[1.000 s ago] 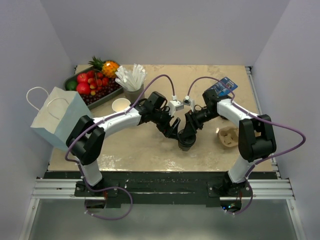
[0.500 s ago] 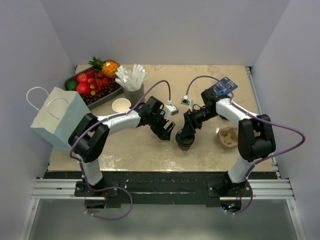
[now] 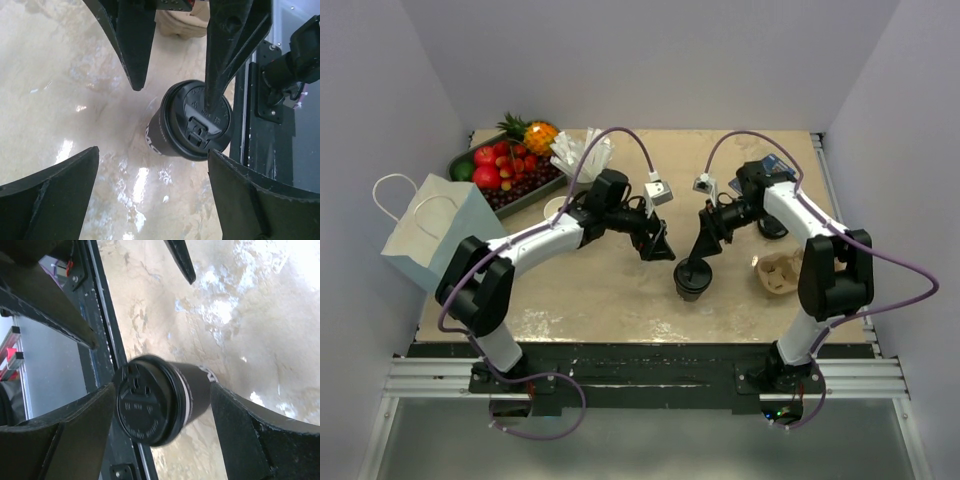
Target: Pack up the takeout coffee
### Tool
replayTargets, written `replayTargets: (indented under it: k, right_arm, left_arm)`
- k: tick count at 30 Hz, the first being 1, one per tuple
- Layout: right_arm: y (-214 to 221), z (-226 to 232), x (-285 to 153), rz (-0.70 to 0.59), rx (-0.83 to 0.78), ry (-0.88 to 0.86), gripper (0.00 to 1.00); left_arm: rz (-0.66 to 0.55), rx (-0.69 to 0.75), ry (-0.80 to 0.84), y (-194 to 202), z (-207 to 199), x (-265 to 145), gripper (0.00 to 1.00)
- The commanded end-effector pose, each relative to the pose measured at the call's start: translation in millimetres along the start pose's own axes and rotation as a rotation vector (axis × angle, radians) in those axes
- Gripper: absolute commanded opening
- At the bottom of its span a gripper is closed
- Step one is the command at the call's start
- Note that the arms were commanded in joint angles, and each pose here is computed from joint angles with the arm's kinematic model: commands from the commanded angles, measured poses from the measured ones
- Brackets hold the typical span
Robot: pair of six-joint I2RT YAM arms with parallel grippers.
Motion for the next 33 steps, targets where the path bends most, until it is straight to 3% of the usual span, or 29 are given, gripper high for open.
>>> replayTargets:
  k: [1, 19, 33]
  right_arm:
    - [7, 5, -15, 0.025, -0.045, -0.001, 0.8]
    - [54, -3, -1, 0.113, 0.046, -0.095, 0.78]
    - [73, -30, 6, 0.142, 0.225, -0.237, 0.66]
  left_arm:
    - [-0.045, 0.038, 0.098, -22, -6, 11, 0.95]
    - [0.031, -0.147, 0.238, 15, -16, 39, 0.93]
    - [0.102, -0.212, 0.206, 48, 4, 58, 0.87]
Point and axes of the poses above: each gripper's point midway between its finger pads, its own x axis out along the fingers, its own z axis along the line the jaws close on, y = z × x, the point moved 5 cm from there along -x, back along the fingers, and after that the axes turned 1 degree about x, right-handed, at the moved point
